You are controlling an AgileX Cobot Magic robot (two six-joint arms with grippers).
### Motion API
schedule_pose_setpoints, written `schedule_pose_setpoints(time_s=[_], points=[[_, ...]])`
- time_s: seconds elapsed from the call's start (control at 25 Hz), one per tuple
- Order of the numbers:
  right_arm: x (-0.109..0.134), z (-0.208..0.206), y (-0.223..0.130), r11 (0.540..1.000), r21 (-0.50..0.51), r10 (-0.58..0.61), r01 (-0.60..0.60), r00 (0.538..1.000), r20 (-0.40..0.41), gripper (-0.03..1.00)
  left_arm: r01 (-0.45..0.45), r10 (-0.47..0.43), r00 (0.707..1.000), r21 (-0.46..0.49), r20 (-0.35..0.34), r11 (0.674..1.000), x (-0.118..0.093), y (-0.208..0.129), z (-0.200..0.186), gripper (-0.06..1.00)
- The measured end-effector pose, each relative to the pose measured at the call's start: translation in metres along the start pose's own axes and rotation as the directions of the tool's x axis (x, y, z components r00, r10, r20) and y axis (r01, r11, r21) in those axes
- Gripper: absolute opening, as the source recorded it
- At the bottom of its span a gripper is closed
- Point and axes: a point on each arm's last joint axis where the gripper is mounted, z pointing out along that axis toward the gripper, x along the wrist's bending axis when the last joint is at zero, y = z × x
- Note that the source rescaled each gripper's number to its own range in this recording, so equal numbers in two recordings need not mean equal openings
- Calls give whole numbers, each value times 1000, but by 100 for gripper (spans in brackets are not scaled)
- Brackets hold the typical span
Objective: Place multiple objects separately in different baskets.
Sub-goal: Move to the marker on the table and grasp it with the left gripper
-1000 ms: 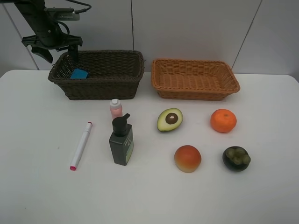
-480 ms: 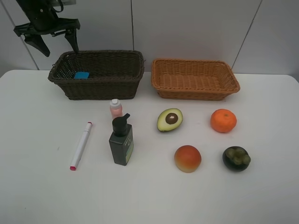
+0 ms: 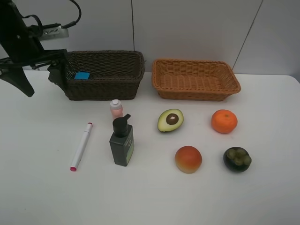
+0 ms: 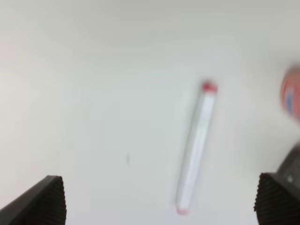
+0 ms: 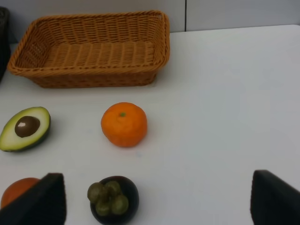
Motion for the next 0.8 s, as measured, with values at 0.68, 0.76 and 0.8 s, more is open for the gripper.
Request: schedule_pose_setpoints(time_s=[0.68,0.76,0.8], points=[[0,0,0,1000,0,0,0,1000,0,99,-210,207,977,-57,-52,976,-66,-55,69,100],[0,0,0,1000,0,0,0,1000,0,99,-212,207,976,-67,-67,975,-63,-54,79,100],[0,0,0,1000,0,0,0,1000,0,99,-215,210,975,-70,-75,974,-62,-54,84,100]])
